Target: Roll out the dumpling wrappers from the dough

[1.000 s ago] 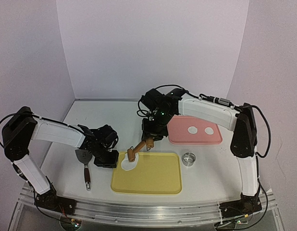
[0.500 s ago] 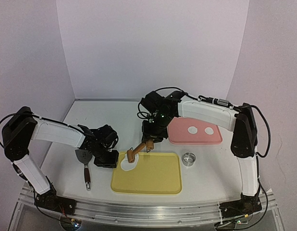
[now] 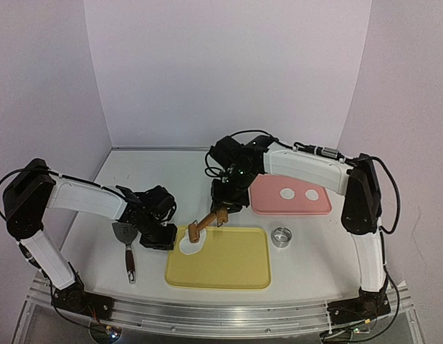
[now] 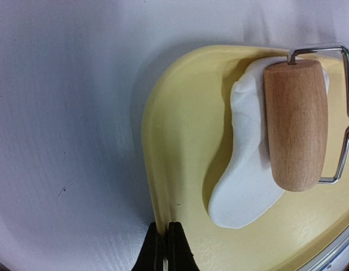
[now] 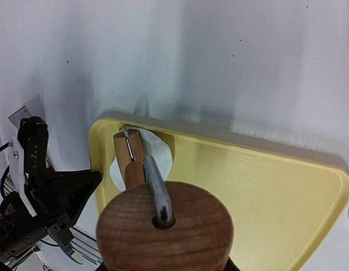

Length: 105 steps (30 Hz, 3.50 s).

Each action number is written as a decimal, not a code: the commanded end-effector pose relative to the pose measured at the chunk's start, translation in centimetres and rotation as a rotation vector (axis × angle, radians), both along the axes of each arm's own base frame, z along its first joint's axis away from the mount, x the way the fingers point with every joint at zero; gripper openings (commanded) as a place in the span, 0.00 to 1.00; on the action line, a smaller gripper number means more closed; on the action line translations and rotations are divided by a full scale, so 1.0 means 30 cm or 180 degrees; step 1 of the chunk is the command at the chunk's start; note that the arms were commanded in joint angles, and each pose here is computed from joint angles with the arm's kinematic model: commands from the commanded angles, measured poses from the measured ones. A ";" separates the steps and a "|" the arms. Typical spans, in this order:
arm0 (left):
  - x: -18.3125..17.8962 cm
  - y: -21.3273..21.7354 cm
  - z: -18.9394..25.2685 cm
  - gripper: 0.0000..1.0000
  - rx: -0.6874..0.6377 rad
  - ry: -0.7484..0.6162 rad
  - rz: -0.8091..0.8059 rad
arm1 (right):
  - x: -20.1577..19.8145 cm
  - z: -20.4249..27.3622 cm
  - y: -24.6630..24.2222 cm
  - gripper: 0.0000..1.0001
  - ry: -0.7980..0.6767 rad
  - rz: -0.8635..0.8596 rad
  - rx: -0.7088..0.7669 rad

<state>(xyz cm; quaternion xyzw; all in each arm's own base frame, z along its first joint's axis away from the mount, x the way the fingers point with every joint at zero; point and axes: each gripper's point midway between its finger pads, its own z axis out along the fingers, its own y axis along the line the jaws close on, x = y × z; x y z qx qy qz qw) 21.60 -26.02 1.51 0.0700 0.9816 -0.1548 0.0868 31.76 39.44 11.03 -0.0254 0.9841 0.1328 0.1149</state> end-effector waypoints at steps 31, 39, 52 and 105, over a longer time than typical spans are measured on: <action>0.041 -0.087 0.059 0.00 -0.0320 -0.0192 -0.0208 | -0.084 -0.398 -0.101 0.00 0.0596 -0.0079 -0.1048; 0.041 -0.080 0.057 0.00 -0.0300 -0.0200 -0.0187 | -0.088 -0.402 -0.120 0.00 0.0568 -0.0075 -0.1120; 0.024 0.003 0.042 0.00 -0.0048 -0.0204 0.0005 | -0.030 -0.276 -0.187 0.00 0.0338 -0.0301 -0.1054; 0.015 0.051 0.027 0.00 0.0138 -0.0172 0.0146 | -0.158 -0.298 -0.695 0.00 0.0387 -0.1084 -0.1604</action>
